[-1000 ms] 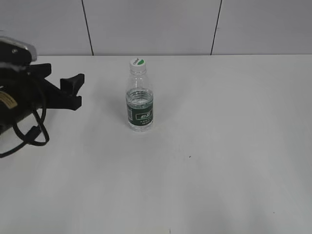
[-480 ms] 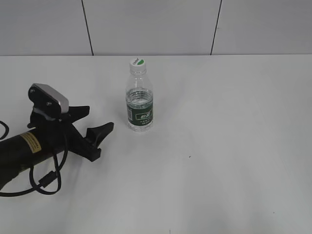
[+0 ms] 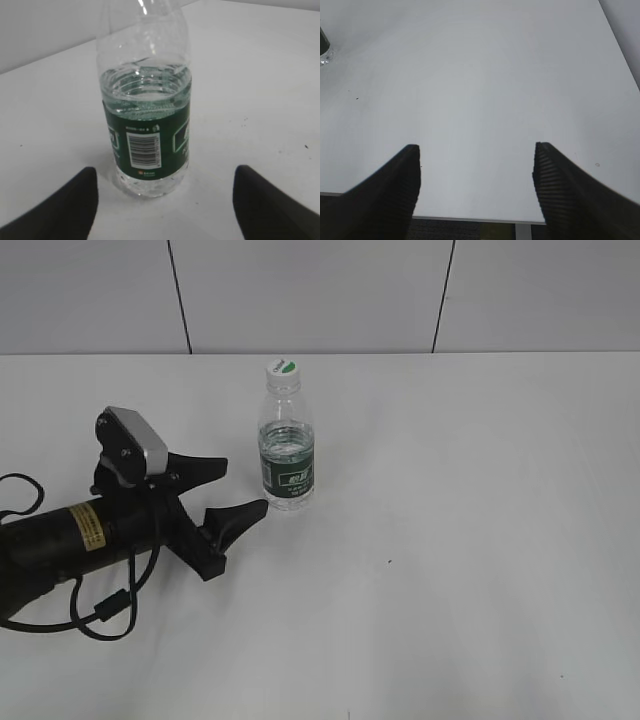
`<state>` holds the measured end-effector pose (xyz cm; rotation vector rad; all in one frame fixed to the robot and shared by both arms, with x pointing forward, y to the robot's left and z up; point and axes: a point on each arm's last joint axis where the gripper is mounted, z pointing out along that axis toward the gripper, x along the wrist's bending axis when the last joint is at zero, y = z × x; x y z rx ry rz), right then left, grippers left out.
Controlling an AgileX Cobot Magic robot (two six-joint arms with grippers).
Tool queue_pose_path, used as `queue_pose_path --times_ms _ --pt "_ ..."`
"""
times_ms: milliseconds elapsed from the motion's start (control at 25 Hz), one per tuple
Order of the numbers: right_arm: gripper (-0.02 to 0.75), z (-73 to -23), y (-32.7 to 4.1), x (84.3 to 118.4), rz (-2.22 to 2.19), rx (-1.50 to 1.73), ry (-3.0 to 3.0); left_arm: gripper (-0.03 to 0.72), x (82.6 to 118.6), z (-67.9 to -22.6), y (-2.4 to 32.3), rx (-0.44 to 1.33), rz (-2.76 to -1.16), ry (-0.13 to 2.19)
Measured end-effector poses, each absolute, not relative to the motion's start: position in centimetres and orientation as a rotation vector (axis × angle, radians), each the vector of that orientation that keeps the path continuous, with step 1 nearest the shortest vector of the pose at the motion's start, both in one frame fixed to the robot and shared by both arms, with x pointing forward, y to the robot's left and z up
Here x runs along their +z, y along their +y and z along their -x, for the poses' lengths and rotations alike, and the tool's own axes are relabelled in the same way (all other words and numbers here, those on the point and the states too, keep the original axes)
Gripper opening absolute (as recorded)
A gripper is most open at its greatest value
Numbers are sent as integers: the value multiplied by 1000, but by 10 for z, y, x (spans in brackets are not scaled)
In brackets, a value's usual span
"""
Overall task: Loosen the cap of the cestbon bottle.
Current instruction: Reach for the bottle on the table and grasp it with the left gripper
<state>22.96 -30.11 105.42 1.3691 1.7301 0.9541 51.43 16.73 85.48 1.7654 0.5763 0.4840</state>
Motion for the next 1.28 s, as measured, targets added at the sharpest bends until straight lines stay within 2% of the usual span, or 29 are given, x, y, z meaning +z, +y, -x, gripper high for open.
queue_pose_path --times_ms 520,880,1280 --pt "536 -230 -301 1054 -1369 954 1730 506 855 -515 167 480 -1760 585" --pt "536 -230 -301 1054 -1369 954 1730 595 858 -522 166 506 -1739 588" --pt "536 -230 -301 1054 -1369 954 1730 593 850 -543 147 486 -1695 592"
